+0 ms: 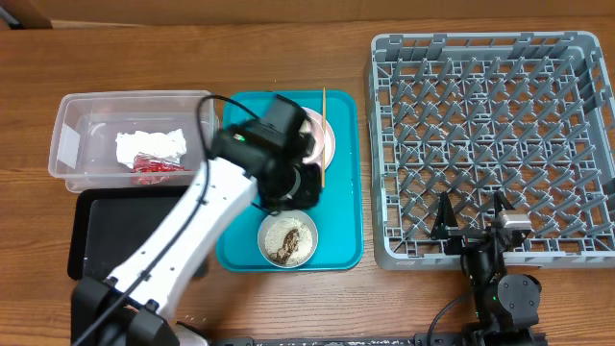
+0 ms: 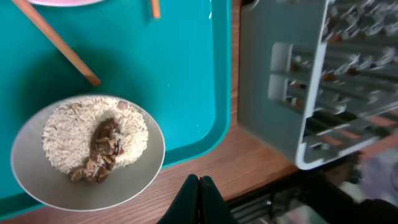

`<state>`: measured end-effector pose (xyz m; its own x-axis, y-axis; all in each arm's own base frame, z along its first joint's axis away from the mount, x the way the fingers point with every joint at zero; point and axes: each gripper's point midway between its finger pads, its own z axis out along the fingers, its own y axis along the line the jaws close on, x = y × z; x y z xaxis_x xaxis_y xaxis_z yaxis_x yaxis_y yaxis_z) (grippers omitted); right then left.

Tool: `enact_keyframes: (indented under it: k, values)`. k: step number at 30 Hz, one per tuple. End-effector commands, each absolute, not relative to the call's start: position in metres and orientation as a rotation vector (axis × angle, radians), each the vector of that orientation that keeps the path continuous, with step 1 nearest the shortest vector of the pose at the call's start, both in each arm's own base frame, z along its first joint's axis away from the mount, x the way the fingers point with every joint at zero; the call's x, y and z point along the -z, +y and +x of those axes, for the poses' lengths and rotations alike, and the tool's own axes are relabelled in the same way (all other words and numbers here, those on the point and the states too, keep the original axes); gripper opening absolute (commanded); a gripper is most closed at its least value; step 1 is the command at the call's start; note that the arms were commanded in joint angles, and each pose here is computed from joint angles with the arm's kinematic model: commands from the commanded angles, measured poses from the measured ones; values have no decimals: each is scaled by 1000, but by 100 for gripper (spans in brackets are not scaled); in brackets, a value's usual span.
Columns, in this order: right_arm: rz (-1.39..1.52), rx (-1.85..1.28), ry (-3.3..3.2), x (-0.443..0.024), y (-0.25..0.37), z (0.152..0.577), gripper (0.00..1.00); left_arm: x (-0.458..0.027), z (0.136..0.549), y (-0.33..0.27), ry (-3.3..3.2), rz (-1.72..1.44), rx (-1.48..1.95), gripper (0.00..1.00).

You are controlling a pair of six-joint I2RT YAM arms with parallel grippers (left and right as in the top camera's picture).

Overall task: Sort waste into correct bins and load items into the dishwasher
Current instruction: 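Move the left gripper to the white bowl rim and grasp it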

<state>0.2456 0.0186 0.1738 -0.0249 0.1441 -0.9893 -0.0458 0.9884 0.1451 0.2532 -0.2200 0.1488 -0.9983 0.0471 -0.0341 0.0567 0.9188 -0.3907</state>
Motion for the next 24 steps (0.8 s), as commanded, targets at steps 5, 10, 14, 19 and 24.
enact_keyframes:
  k: [5,10,14,19,24]
  values:
    - [77,-143,1584,-172,17,246,100,-139,238,-239,3002,-3,299,15]
    - [77,-143,1584,-172,17,246,100,-130,222,-255,3002,102,238,15]
    - [77,-143,1584,-172,17,246,100,-112,214,-263,3043,138,177,10]
    - [77,-143,1584,-172,17,246,100,-92,215,-260,3076,139,85,4]
    - [77,-143,1584,-172,17,246,100,-73,212,-249,3120,143,-56,4]
